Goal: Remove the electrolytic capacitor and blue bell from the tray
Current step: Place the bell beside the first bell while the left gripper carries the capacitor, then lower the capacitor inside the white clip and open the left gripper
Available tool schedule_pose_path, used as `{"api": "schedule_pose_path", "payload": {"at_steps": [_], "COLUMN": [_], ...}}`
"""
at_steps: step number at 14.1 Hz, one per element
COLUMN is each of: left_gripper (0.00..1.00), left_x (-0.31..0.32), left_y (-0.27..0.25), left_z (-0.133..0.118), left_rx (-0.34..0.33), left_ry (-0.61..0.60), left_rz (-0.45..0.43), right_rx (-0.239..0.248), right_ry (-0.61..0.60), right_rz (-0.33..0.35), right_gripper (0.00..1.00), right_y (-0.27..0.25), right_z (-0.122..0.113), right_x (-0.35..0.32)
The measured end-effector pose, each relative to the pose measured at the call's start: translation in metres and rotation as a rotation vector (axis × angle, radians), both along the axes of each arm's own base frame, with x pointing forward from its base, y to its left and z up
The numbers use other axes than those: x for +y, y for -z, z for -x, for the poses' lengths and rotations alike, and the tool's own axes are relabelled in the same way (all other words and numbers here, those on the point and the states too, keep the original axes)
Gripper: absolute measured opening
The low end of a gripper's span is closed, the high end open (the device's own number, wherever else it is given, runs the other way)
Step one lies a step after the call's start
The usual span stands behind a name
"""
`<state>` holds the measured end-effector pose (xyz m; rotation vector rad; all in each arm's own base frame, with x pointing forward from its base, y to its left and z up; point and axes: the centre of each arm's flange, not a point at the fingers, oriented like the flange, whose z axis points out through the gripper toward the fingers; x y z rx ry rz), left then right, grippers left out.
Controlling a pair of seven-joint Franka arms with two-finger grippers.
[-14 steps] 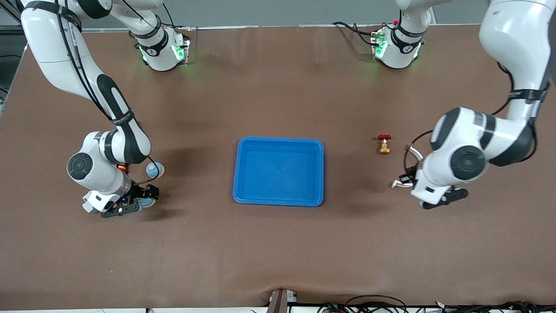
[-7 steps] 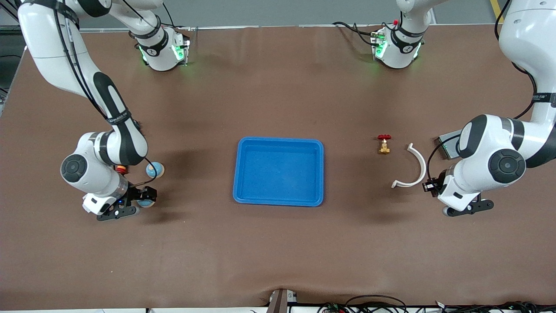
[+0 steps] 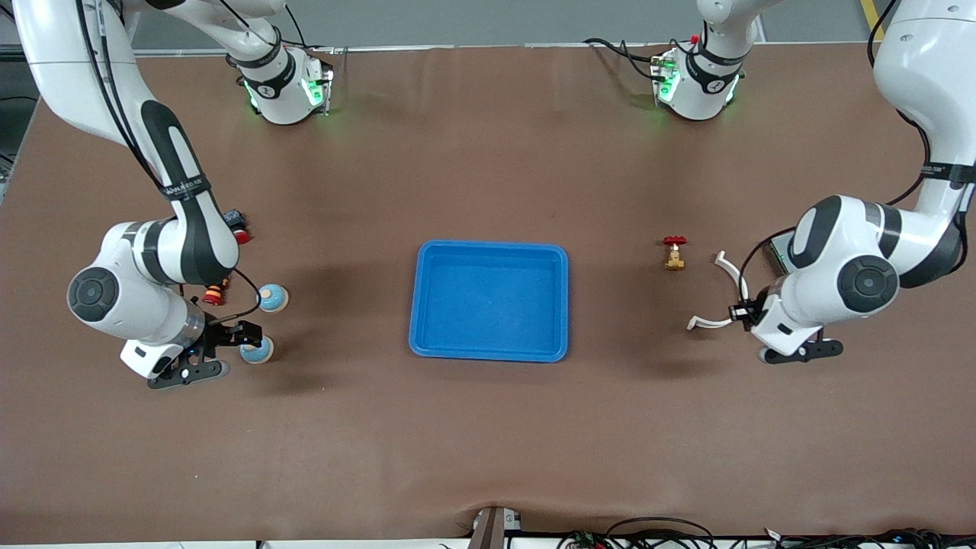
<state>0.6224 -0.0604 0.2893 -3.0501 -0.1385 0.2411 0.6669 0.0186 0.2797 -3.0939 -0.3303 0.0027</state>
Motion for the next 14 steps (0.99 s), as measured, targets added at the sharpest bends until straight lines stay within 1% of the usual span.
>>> {"api": "schedule_pose_path", "payload": {"at_steps": [2, 5, 8, 11, 12, 14], "left_gripper": [0.3, 0.3, 0.3, 0.3, 0.3, 0.3], "left_x": [-0.015, -0.022, -0.025, -0.027, -0.027, -0.028], "left_y": [0.004, 0.009, 0.026, 0.043, 0.045, 0.045], "left_z": [0.017, 0.029, 0.039, 0.05, 0.052, 0.053], "left_rx": [0.023, 0.042, 0.026, 0.012, 0.013, 0.009], "left_ry": [0.033, 0.052, 0.06, 0.066, 0.068, 0.068], "left_rz": [-0.001, -0.007, 0.014, 0.037, 0.039, 0.041], "right_rx": [0.043, 0.089, 0.108, 0.132, 0.133, 0.121], "right_ry": [0.01, 0.033, 0.077, 0.16, 0.18, 0.198], "right_rz": [0.0, 0.001, 0.004, 0.011, 0.017, 0.029], "right_gripper": [1.0, 1.0, 1.0, 1.0, 1.0, 1.0], "right_y": [-0.027, -0.076, -0.118, -0.158, -0.167, -0.178], "right_z": [0.001, 0.005, 0.012, 0.018, 0.019, 0.017], "right_x": [0.002, 0.003, 0.003, 0.005, 0.008, 0.011]}}
